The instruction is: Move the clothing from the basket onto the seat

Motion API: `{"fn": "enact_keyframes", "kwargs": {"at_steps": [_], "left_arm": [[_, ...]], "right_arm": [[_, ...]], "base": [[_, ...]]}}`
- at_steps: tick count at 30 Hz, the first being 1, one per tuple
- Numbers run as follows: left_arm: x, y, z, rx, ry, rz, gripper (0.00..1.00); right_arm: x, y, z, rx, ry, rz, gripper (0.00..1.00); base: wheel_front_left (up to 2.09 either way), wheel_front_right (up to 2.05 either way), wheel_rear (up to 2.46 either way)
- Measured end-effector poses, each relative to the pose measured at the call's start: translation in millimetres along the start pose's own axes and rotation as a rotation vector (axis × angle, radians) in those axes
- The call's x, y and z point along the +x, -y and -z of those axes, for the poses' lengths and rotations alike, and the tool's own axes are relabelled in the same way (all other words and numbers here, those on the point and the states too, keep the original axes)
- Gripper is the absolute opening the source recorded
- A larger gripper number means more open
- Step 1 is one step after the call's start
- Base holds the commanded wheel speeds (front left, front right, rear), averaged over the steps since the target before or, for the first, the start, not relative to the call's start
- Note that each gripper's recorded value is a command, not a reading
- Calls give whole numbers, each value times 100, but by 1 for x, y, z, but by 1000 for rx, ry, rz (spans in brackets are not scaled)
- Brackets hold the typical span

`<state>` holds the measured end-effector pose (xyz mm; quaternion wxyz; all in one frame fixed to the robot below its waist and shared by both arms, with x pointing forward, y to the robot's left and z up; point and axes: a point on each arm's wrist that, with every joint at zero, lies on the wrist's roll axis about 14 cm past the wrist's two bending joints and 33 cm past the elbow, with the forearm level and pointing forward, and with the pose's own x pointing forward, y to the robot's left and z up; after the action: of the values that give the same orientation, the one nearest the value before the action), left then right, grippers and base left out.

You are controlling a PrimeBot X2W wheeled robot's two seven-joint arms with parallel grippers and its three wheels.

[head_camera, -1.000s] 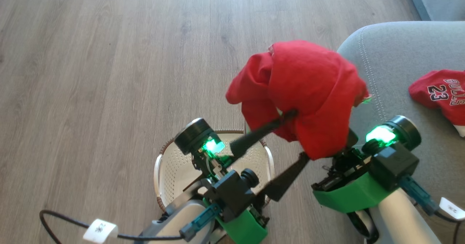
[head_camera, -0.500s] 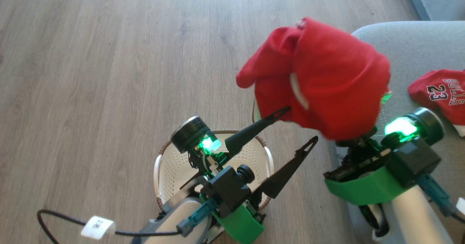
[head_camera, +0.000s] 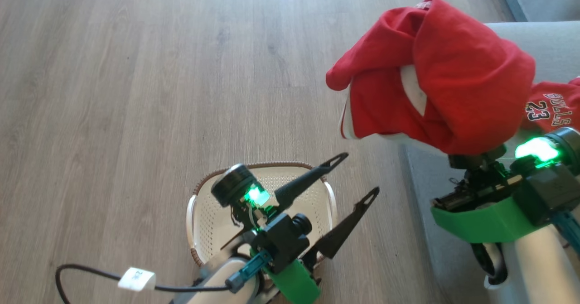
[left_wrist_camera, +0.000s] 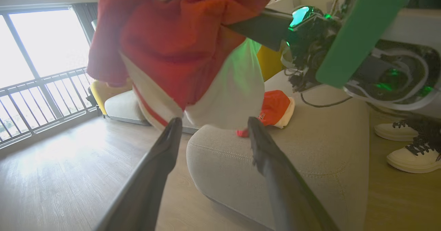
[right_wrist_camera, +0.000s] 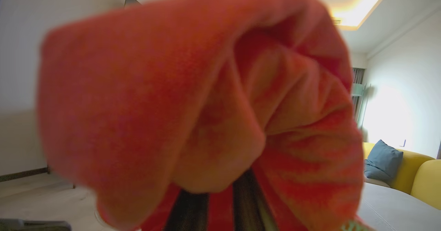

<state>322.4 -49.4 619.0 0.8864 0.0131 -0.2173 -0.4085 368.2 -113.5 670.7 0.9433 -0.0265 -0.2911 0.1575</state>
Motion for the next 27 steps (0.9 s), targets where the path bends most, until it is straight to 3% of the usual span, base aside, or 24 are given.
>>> {"fn": "enact_keyframes", "kwargs": {"at_steps": [16,27], "left_arm": [[-19,30,66,-163,-192,43,100],[-34,37,93,-196,-281,39,100]], "right_arm": [[-13,40,-3,-97,-19,90,0],[-16,52,3,-116,-38,123,0]], "base": [[0,0,0],[0,0,0]]}}
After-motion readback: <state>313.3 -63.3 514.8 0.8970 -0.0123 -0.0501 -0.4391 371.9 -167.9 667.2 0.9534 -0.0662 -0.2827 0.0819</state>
